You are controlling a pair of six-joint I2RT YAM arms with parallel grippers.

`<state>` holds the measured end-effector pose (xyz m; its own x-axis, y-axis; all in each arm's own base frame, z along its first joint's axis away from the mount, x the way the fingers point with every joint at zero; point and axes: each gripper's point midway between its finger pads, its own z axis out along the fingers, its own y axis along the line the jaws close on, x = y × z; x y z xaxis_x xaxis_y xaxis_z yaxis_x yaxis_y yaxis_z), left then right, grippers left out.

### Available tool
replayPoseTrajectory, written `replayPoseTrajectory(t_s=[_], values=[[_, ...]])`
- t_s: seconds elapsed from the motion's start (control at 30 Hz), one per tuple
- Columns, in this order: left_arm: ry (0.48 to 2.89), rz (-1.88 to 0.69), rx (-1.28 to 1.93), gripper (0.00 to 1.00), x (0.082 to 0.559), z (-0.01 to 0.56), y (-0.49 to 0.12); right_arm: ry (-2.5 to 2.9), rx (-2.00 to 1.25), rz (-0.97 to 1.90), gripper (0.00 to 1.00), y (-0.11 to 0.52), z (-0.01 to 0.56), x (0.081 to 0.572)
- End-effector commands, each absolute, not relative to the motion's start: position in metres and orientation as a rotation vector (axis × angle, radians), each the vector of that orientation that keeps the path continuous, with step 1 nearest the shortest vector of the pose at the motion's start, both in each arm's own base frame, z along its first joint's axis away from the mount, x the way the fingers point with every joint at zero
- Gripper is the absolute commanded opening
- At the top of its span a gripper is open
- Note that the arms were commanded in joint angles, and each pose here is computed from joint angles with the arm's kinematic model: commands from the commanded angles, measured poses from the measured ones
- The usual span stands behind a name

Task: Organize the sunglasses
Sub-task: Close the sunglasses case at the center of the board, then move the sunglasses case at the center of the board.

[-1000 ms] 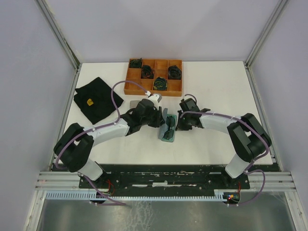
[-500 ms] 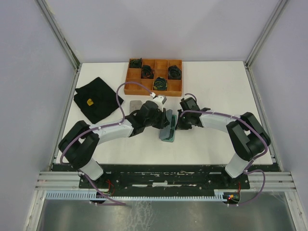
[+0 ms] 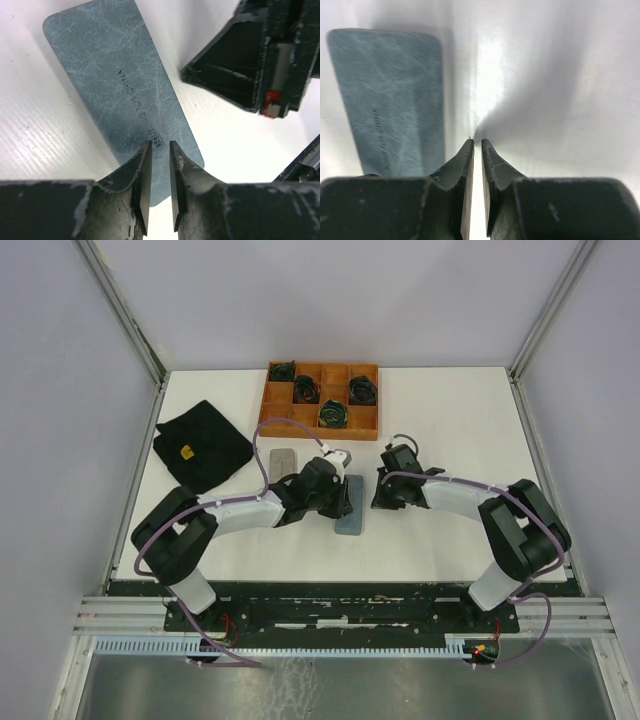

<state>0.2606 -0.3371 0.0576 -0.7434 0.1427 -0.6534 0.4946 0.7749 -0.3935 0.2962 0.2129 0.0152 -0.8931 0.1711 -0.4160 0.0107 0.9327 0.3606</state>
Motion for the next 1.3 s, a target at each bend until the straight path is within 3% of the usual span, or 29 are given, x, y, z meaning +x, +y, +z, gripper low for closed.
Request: replayPoseTrajectory(t_s=[0.0,0.23,0.3,0.57,0.83,1.27], values=[[2.251,-0.759,0.418,0.28,0.272,0.104,-0.338,2.575,0.145,0.352,0.21,0.184,0.030,0.295],[2.128,-0.681,0.292,0.34,0.279,0.160,-0.307,2.473,0.072,0.403,0.42,0.178,0.069,0.286],[2.086,-0.649,0.248,0.38,0.277,0.180,-0.290,2.458,0.104,0.415,0.55,0.177,0.078,0.284],[1.971,-0.432,0.107,0.62,0.255,0.236,-0.200,2.373,0.107,0.334,0.93,0.214,0.110,0.282],[1.859,-0.376,0.000,0.69,0.225,0.271,-0.136,2.379,0.043,0.209,0.94,0.250,0.105,0.292],[1.838,-0.369,0.005,0.69,0.213,0.265,-0.120,2.453,-0.093,0.033,0.94,0.284,0.076,0.298]])
